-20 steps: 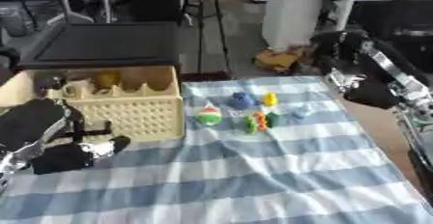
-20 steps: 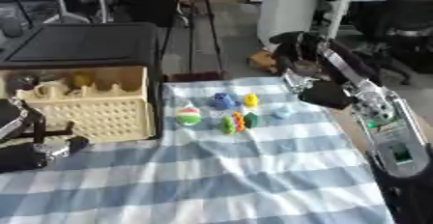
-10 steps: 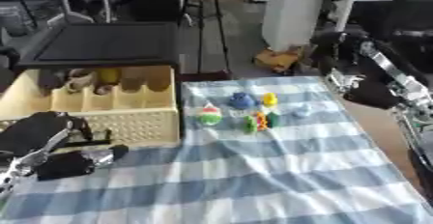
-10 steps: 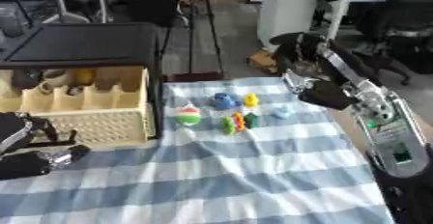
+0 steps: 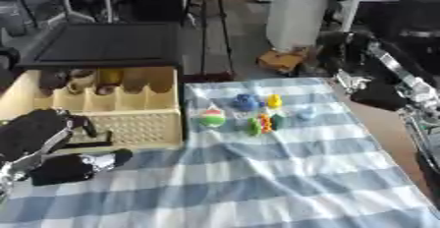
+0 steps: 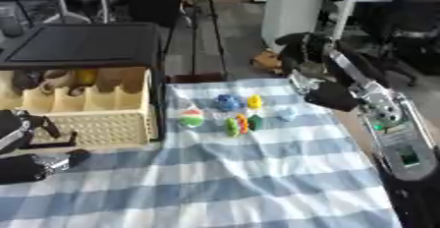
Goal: Pick up objects from table and place into drawer.
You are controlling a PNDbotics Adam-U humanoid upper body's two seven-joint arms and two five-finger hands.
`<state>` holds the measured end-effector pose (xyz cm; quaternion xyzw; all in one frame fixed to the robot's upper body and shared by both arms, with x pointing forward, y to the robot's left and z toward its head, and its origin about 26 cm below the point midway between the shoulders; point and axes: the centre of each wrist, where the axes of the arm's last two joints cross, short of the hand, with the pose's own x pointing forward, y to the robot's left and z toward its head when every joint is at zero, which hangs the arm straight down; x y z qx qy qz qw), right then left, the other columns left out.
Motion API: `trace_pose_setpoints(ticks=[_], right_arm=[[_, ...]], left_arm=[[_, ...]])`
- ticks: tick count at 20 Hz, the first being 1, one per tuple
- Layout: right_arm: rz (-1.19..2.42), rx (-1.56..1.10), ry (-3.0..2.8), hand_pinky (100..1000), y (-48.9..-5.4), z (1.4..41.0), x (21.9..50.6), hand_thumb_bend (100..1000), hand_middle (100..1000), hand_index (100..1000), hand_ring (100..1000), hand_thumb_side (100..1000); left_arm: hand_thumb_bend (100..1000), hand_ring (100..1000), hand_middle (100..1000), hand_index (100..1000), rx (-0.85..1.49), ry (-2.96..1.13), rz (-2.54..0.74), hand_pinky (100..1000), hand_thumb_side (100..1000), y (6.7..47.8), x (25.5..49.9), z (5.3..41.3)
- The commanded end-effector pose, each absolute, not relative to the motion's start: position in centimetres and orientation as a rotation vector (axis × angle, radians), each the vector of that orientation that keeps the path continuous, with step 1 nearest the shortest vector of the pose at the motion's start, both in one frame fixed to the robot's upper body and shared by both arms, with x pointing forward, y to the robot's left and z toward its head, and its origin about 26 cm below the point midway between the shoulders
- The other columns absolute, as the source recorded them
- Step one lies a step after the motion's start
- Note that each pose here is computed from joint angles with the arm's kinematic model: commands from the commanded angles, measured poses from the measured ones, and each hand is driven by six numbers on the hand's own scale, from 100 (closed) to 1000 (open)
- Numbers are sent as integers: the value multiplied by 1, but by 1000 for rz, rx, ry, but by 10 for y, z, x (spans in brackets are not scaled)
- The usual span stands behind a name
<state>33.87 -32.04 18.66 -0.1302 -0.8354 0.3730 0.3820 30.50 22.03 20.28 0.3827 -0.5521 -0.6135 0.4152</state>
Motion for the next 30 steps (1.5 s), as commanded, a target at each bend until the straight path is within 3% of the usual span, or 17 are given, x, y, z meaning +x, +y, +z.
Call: trace_pose_setpoints(ticks=[1,8,18,20,25,30], right_arm=[[979,-379,-2133,614,-327,197,338,100,610,832,615,505],[1039,-407,-2075,612,-336,200,353,100,609,840,615,407],[1187,-486,-1798,637,-371,178,402,100,657,898,644,318],[1255,-498,-1736,656,-371,169,412,100,676,909,665,224],[1392,-509,-1596,686,-371,148,431,100,709,909,700,114],[1481,-503,-1484,701,-368,130,443,100,731,910,722,132]], left_arm=[[653,100,100,694,1039,-1461,-1511,108,1000,226,301,218],[671,100,100,678,1057,-1613,-1359,100,1000,233,302,222],[657,100,100,679,959,-1736,-1251,100,1000,236,302,222],[653,100,100,679,934,-1744,-1256,100,1000,235,302,221],[647,100,100,681,902,-1751,-1271,100,1000,232,302,220],[643,100,100,682,884,-1756,-1280,100,1000,231,302,219]])
